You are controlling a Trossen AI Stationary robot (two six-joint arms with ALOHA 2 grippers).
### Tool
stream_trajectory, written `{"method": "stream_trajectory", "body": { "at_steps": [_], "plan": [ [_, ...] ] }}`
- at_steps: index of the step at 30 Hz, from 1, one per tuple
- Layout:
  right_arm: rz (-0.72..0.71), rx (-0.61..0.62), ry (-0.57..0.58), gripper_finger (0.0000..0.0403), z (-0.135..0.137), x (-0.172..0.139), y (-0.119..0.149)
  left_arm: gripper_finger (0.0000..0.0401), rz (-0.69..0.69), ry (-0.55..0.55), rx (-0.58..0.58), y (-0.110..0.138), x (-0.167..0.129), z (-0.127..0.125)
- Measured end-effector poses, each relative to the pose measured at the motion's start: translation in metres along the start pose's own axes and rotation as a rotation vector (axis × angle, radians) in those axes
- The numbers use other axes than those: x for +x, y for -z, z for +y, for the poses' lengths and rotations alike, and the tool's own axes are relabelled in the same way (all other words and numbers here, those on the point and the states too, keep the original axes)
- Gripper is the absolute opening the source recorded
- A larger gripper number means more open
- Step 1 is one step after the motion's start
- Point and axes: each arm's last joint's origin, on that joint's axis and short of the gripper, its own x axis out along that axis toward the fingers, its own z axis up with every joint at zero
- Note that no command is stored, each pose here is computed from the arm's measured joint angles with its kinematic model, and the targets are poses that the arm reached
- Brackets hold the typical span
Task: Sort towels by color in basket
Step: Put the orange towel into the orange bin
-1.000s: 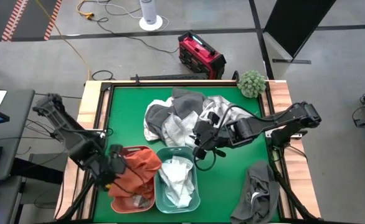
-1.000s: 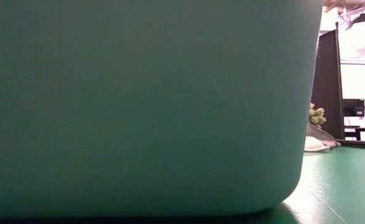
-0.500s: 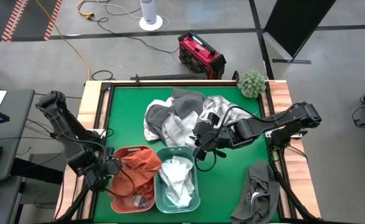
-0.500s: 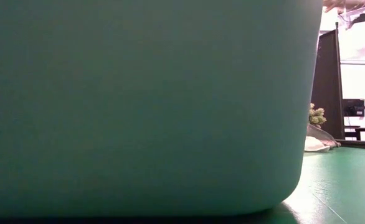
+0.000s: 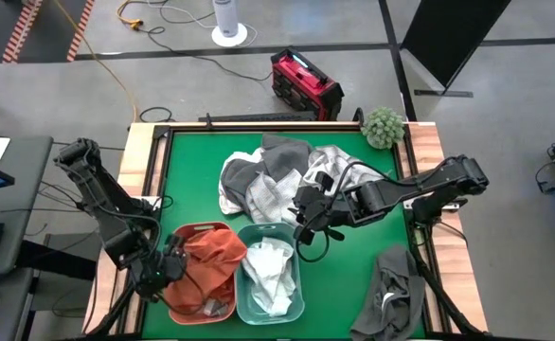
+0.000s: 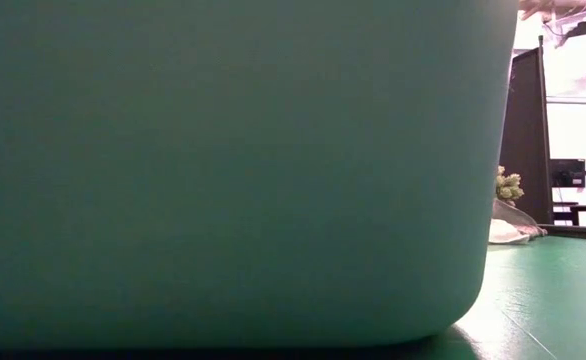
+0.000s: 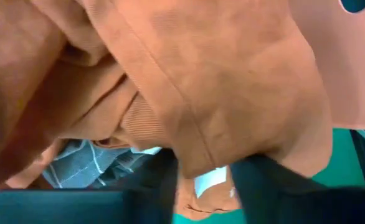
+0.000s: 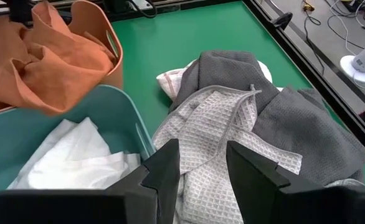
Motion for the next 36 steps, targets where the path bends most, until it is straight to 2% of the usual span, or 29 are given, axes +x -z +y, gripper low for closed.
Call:
{"method": "stream_trajectory", "body": {
  "at_steps": [2,4,7,11,14,16,21,27,30,36],
  "plan": [
    [0.000,0.000,-0.001,0.0162,0.000,0.000,0.000,0.0049,0.000,0.012,0.021,0.000,0.000,-0.001],
    [-0.001,0.000,-0.001,0.0162,0.000,0.000,0.000,0.0015,-0.008,0.019,0.034,-0.001,-0.002,-0.001],
    [-0.005,0.003,-0.003,0.0162,0.000,0.000,0.000,0.0006,-0.068,0.014,0.057,-0.008,-0.013,-0.002],
    [-0.006,0.004,-0.003,0.0162,0.000,0.000,-0.001,0.0003,-0.235,-0.006,0.086,-0.022,-0.042,-0.002],
    [-0.006,0.004,-0.003,0.0162,0.000,0.000,-0.001,0.0002,-0.361,-0.057,0.106,-0.027,-0.058,0.002],
    [-0.006,0.004,-0.004,0.0162,0.001,0.000,-0.001,0.0002,-0.386,-0.109,0.111,-0.025,-0.058,0.006],
    [-0.007,-0.001,-0.011,0.0162,0.003,-0.002,0.000,0.0001,-0.378,-0.176,0.100,-0.020,-0.037,0.014],
    [-0.007,0.005,-0.010,0.0162,0.003,-0.002,0.000,0.0001,-0.415,-0.149,0.087,-0.008,0.004,0.022],
    [-0.007,0.006,-0.010,0.0162,0.003,-0.002,0.000,0.0001,-0.402,-0.145,0.035,0.002,0.022,0.029],
    [-0.007,0.006,-0.010,0.0162,0.003,-0.002,0.000,0.0019,-0.441,-0.132,-0.031,0.008,0.037,0.035]
  ]
}}
